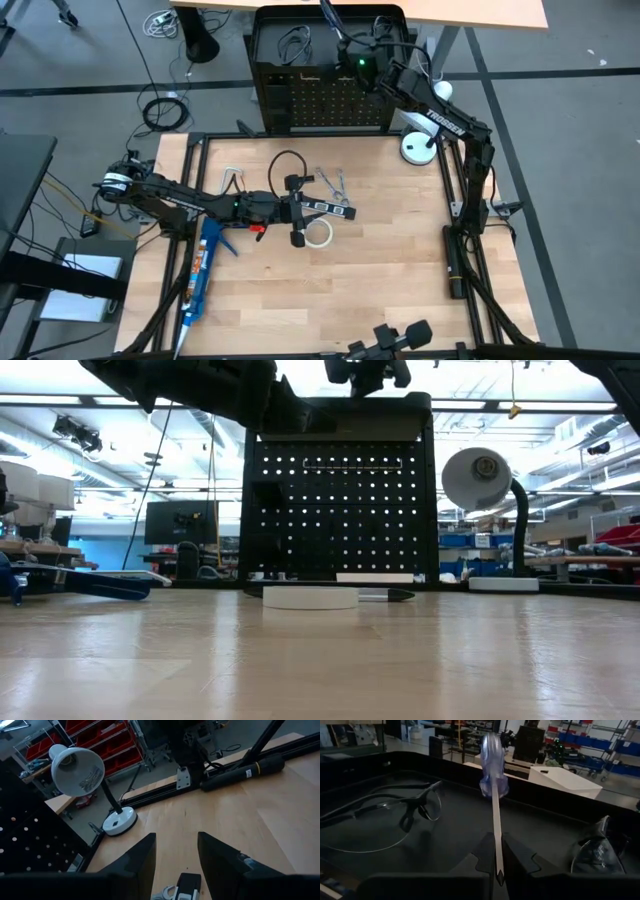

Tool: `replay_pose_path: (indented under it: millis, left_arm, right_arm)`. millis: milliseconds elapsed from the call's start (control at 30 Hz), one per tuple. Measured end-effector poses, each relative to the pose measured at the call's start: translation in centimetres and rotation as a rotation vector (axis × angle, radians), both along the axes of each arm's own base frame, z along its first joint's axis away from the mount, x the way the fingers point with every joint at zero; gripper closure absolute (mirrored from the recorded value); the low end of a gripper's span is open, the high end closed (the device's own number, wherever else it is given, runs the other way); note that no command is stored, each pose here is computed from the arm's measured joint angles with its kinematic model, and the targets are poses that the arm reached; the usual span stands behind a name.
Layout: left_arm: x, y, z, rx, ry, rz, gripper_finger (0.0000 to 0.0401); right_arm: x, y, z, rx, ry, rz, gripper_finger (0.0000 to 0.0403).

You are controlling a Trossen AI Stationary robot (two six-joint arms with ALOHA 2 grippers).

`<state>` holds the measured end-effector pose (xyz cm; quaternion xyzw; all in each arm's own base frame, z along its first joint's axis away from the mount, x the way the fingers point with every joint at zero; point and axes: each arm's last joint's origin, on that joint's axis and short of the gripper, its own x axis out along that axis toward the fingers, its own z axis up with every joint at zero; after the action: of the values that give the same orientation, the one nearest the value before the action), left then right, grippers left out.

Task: Hang tools onto peg board
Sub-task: Put the blue screwdriver on top of the pegboard, then hang the masking tape on the pegboard

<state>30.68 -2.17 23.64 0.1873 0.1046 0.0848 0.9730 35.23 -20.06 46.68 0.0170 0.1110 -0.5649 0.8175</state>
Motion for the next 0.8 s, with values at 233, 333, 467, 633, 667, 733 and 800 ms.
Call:
replay_pose_path:
  millis: [233, 333, 467, 633, 667, 733, 800]
  left_arm:
    - [0.0, 0.0, 0.0, 0.000, 0.002, 0.000, 0.0249]
    - [0.0, 0.0, 0.0, 0.001, 0.002, 0.001, 0.0249]
    - [0.0, 0.0, 0.0, 0.009, 0.003, -0.001, 0.0249]
    - [0.0, 0.0, 0.0, 0.015, 0.005, -0.002, 0.0249]
    - [0.0, 0.0, 0.0, 0.015, 0.005, -0.002, 0.0249]
    - [0.0, 0.0, 0.0, 0.015, 0.005, -0.002, 0.0249]
    - [0.0, 0.0, 0.0, 0.017, 0.007, 0.009, 0.0249]
  right_arm:
    - [0.1, 0.2, 0.0, 0.002, -0.014, 0.000, 0.0357]
    - [0.2, 0.3, 0.1, -0.004, -0.017, 0.003, 0.0356]
    - [0.5, 0.7, 0.4, -0.028, -0.018, 0.020, 0.0356]
    - [0.6, 1.4, 1.1, -0.067, -0.026, 0.041, 0.0355]
    - [0.5, 1.8, 1.3, -0.076, -0.019, 0.049, 0.0355]
    - [0.4, 2.6, 2.0, -0.101, -0.014, 0.070, 0.0355]
    - [0.1, 3.9, 2.7, -0.123, 0.005, 0.102, 0.0354]
